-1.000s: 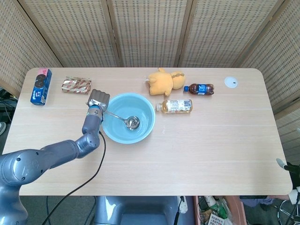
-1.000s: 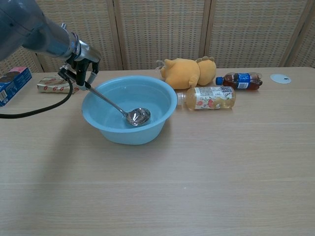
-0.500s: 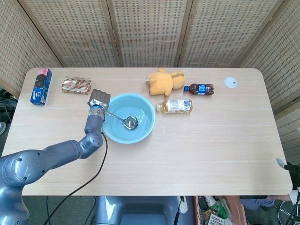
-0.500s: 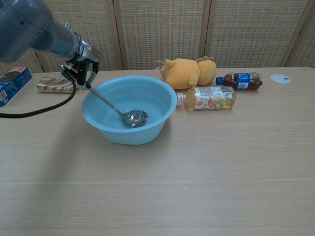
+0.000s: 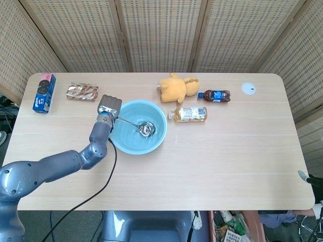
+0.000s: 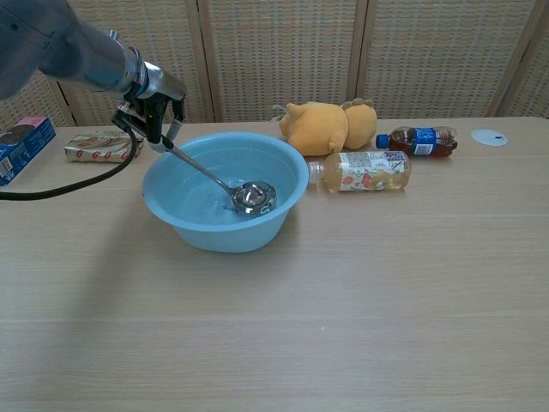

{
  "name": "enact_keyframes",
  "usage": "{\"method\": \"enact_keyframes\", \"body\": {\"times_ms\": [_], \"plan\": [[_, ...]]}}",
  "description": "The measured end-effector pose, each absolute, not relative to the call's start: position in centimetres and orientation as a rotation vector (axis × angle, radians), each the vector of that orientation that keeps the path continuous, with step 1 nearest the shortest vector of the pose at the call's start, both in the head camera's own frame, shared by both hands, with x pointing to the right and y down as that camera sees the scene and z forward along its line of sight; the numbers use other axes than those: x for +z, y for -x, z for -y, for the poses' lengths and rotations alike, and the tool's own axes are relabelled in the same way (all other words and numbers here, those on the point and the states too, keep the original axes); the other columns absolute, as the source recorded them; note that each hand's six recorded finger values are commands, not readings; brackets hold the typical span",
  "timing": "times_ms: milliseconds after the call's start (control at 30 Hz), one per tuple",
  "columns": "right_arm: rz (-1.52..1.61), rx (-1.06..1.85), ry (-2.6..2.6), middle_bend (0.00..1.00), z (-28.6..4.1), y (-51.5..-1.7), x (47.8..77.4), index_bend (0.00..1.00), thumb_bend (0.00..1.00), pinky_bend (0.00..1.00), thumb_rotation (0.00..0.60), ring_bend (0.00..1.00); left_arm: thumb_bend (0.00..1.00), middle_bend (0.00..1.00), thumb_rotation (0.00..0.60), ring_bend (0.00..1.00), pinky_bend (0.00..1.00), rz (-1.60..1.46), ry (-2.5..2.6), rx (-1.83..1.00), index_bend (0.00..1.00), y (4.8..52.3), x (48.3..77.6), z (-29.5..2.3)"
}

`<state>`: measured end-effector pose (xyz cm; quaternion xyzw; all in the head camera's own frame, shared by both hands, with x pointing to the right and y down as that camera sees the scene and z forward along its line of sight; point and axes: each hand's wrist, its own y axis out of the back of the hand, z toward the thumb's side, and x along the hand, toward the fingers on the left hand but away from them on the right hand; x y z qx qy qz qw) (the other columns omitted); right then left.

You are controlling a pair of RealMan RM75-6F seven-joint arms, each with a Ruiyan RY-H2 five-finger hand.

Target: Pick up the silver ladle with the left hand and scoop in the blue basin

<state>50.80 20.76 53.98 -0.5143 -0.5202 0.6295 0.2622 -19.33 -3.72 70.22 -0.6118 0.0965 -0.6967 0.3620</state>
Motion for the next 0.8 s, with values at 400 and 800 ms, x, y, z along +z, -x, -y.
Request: {"method": "enact_keyframes", "body": {"times_ms": [400,800], "plan": [[1.403,1.71,1.394,0.0,-20.8,-50.7,54.1,0.0,0.0,0.0,0.6,0.0,0.65,1.0,0.6,1.0,1.0,-0.305,1.704,-1.748,0.95,20.1,67.2,4.3],[1.402,1.718,1.394,0.0,-20.8,-50.7,54.3,0.0,0.0,0.0,0.6,0.0,0.66,1.0,0.6,0.99,1.0,-0.311,1.711,-1.854,0.95,20.9,64.0,4.7]]}}
